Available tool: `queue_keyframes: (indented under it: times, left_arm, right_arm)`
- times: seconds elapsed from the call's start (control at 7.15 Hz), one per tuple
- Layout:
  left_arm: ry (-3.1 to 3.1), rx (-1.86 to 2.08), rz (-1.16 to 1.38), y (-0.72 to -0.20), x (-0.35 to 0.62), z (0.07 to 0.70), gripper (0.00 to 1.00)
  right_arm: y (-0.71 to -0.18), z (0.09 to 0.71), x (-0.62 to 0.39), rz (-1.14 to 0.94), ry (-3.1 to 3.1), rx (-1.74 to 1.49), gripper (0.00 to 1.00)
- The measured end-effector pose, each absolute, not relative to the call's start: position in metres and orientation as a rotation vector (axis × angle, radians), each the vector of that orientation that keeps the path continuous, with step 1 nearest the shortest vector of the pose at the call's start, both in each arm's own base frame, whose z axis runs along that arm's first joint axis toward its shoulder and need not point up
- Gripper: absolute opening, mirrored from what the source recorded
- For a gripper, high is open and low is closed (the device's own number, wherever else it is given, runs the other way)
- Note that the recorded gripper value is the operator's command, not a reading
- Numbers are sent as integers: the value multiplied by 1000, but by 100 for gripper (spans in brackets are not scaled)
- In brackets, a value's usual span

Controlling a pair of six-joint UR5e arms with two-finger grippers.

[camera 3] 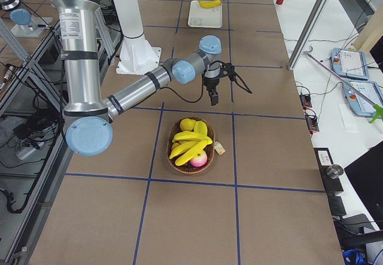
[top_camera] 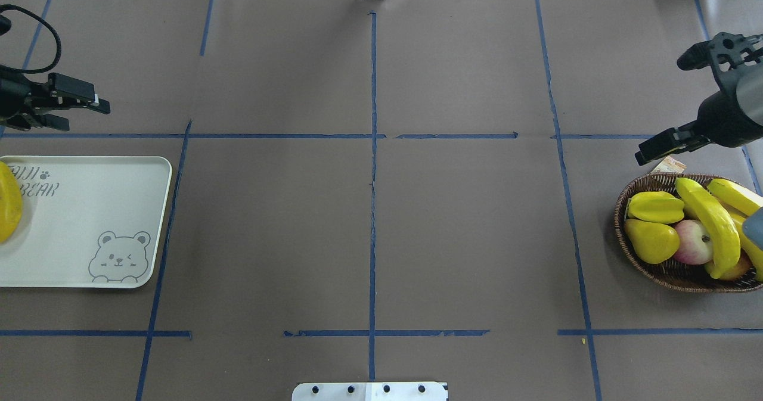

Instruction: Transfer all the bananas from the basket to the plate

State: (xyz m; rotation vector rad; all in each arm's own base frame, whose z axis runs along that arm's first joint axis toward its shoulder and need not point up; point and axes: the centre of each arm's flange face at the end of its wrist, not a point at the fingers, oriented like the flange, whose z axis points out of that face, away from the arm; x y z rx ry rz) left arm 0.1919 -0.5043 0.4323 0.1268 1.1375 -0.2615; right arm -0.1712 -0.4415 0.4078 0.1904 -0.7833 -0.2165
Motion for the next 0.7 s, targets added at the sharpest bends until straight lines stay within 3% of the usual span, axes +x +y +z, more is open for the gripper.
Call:
queue_keyframes:
  times: [0.7]
  left_arm:
    - [1195,111,-241,-489,220,411,100]
  right_arm:
    - [-357,503,-137,-186,-689,161,99]
